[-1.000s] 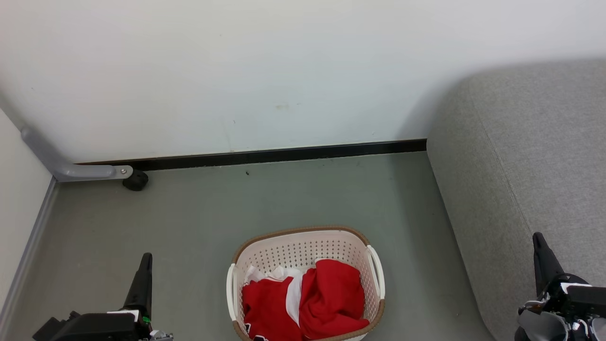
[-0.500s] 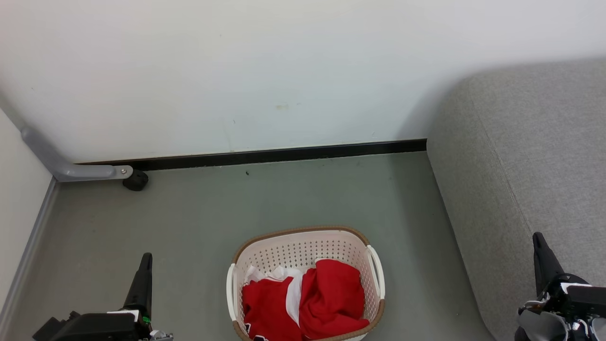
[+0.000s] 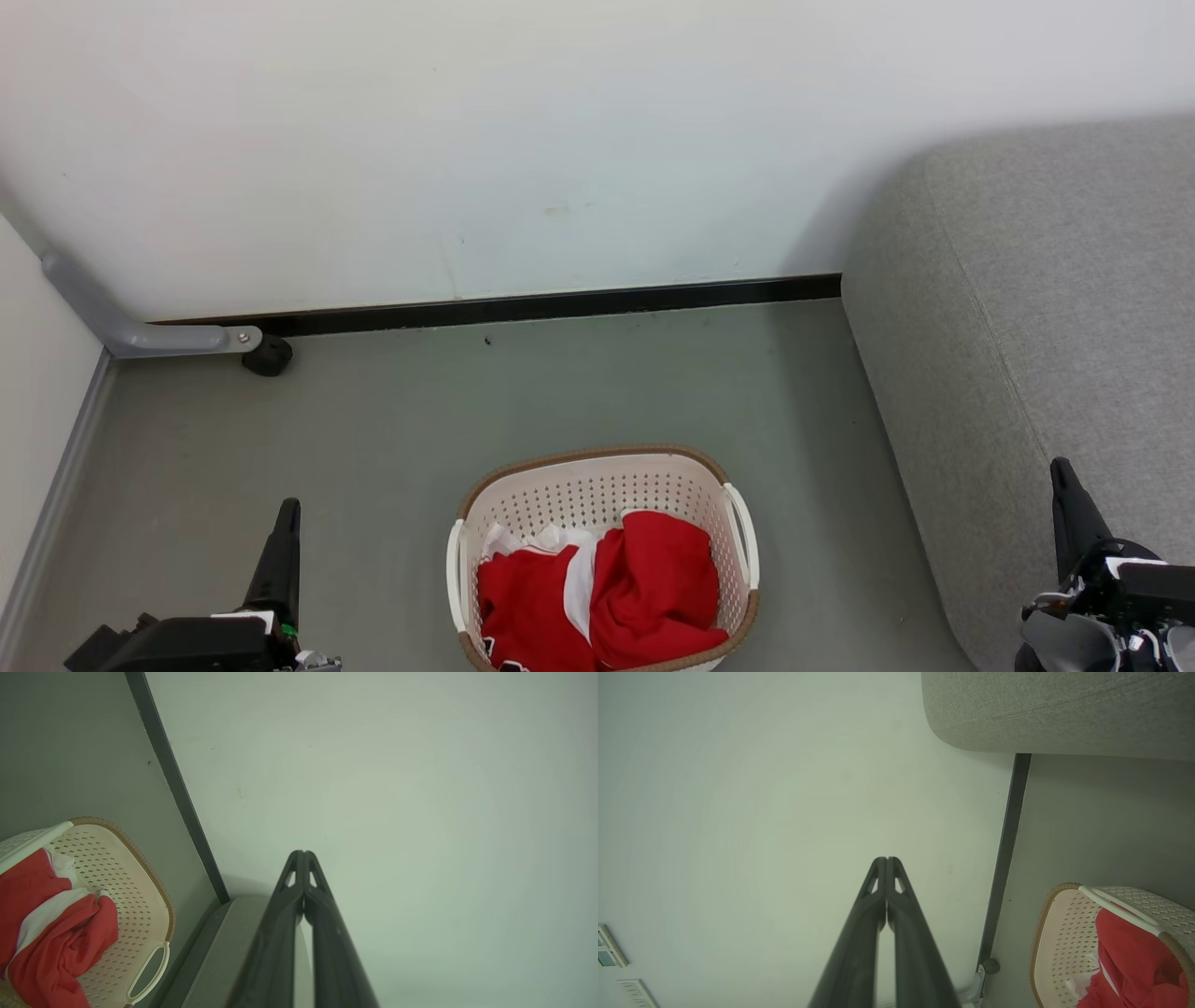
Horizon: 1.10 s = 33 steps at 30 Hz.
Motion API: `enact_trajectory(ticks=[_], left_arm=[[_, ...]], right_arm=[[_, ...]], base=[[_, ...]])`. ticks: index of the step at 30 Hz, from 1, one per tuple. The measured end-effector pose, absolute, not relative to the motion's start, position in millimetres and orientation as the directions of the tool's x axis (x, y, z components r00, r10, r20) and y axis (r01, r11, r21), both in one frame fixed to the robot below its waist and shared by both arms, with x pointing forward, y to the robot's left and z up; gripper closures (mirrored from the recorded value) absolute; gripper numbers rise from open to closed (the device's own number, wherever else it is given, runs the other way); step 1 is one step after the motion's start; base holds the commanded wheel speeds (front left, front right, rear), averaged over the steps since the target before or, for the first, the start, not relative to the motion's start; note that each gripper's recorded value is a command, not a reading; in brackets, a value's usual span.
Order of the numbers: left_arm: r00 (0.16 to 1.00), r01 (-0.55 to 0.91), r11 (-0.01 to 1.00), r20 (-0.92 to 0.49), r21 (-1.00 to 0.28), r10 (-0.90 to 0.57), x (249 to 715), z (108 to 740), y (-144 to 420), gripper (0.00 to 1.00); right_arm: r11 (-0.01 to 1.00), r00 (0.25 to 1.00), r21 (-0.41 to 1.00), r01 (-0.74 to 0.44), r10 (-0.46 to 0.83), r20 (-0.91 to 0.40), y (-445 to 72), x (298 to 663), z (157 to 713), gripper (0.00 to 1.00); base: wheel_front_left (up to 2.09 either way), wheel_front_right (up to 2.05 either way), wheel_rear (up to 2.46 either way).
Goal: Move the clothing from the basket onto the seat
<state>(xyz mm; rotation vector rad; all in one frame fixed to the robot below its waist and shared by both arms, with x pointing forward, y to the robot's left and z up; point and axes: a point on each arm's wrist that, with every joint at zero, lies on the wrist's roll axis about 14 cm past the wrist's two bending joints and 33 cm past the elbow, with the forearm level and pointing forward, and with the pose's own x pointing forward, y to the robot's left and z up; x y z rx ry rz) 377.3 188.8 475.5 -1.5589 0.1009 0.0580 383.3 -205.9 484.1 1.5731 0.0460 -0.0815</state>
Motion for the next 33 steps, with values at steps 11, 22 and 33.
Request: enact_trajectory(ticks=[11, 22, 33], left_arm=[[0.994, -0.101, 0.012, -0.101, -0.995, -0.027, 377.3, 475.5, 188.8, 1.0], [0.994, -0.101, 0.012, -0.101, -0.995, -0.027, 377.3, 475.5, 188.8, 1.0], [0.994, -0.101, 0.012, -0.101, -0.995, -0.027, 377.3, 475.5, 188.8, 1.0]], right_arm=[[-0.004, 0.996, 0.997, 0.081, -0.022, -0.081, -205.9, 383.3, 484.0, 1.0], [-0.004, 0.996, 0.997, 0.081, -0.022, -0.081, -205.9, 383.3, 484.1, 1.0], [-0.004, 0.996, 0.997, 0.081, -0.022, -0.081, -205.9, 383.3, 484.1, 1.0]], base=[[0.0, 0.0, 0.0], [0.0, 0.0, 0.0], [0.0, 0.0, 0.0]])
